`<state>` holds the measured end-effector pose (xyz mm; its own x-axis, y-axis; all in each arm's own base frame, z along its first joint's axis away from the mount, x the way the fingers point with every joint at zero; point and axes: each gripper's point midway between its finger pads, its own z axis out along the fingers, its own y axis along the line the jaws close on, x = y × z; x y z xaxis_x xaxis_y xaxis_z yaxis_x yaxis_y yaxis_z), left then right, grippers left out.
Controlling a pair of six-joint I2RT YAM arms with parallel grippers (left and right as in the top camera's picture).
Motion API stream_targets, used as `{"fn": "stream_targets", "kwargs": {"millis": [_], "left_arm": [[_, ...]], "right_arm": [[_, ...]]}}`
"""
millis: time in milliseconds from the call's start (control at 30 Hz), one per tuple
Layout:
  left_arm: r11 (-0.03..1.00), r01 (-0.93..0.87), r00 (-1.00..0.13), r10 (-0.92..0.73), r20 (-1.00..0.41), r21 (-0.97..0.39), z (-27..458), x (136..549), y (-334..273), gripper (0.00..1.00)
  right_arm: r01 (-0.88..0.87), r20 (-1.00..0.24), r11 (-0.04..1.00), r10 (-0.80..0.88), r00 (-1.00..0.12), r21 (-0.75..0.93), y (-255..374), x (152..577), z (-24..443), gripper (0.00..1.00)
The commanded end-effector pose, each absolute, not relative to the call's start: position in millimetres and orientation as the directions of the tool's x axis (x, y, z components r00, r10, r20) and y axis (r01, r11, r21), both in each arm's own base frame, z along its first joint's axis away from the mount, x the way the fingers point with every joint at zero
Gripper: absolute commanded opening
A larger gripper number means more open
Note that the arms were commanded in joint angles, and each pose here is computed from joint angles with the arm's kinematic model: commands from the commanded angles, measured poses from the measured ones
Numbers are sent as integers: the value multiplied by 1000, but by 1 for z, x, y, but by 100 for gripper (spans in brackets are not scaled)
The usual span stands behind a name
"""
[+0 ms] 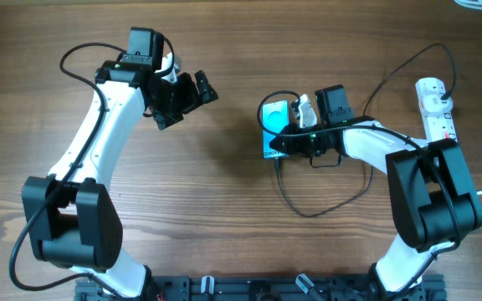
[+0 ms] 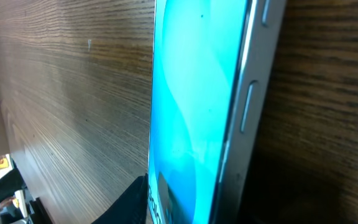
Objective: Plug charger to phone and switch on socket
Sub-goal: 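Open the left gripper and lower the phone onto the table with the right, then release the phone from the right gripper and retract the left arm to rest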
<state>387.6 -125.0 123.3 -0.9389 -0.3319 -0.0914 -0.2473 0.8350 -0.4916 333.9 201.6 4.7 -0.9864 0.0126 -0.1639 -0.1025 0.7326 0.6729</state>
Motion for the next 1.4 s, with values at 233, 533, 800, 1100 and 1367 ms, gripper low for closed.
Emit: {"fn": "stream_targets", "kwargs": {"millis": [233,533,800,1100,1367], "left_arm": [[845,-222,-940,-318,-123,-486,130,388,-124,100],[845,-222,-940,-318,-124,-486,130,388,-124,100],[845,-221,-940,-317,-124,-486,130,388,-124,100],[845,-221,-940,-317,-124,-486,130,388,-124,100],[845,-221,-940,-317,-124,-486,130,388,-124,100]], "right_arm": [[-54,-139,751,51,-989,658,198,336,1,47],[-28,-166,823,81,-983,568,182,345,2,62],[7,-165,888,93,-982,459,164,355,7,64],[7,-265,964,80,-961,267,133,377,9,75],[26,-367,994,-15,-930,-107,71,393,11,100]]}}
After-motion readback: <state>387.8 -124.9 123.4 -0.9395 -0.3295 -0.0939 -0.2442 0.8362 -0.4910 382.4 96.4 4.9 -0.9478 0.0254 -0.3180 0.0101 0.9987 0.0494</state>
